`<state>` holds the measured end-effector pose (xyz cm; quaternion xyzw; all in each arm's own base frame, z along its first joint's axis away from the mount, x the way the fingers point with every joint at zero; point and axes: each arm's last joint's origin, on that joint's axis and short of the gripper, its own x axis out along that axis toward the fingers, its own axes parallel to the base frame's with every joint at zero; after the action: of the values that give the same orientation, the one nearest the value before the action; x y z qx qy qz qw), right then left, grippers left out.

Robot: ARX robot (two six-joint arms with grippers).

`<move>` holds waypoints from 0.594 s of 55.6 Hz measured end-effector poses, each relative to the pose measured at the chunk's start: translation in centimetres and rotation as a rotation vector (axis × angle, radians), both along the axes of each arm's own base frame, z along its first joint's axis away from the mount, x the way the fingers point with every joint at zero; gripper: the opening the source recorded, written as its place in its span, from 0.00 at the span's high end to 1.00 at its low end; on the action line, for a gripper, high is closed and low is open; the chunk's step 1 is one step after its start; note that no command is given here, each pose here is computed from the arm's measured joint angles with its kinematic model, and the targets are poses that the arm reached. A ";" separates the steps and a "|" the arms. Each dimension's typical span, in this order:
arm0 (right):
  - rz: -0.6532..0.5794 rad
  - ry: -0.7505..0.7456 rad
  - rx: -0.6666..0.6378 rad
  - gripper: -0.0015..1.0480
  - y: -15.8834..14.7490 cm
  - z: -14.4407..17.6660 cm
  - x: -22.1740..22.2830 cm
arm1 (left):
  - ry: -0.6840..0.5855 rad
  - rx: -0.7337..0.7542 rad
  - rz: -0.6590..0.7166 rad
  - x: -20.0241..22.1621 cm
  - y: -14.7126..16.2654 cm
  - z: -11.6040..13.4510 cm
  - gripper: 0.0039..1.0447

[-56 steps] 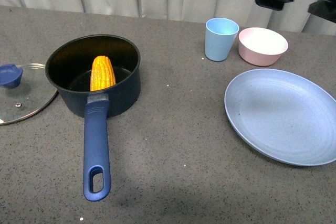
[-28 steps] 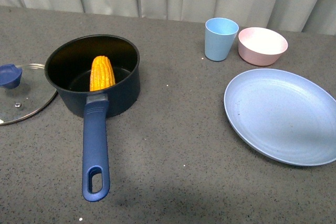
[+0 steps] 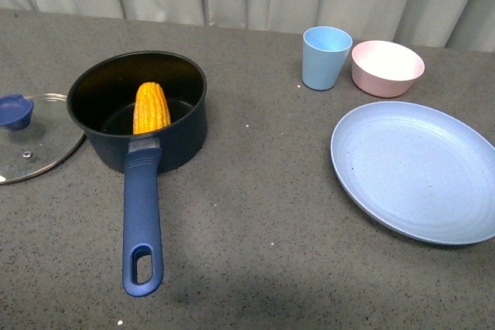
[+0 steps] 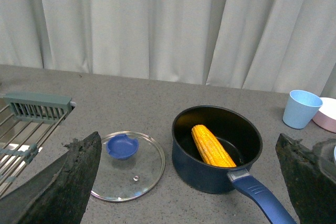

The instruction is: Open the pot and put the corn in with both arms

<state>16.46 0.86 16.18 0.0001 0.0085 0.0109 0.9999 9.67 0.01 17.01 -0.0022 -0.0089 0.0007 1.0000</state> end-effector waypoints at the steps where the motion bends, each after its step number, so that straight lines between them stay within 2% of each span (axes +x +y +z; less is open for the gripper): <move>1: 0.004 0.001 0.000 0.99 -0.2 0.0 -0.2 | 0.000 0.000 0.000 0.0 0.0 0.0 0.06; 33: -0.021 -0.014 0.001 0.99 -0.8 0.4 -3.4 | 0.000 0.000 0.000 0.0 0.0 0.0 0.06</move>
<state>13.07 0.03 16.59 0.0005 0.0012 0.0004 1.0000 9.67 0.01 17.01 -0.0020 -0.0089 0.0007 1.0000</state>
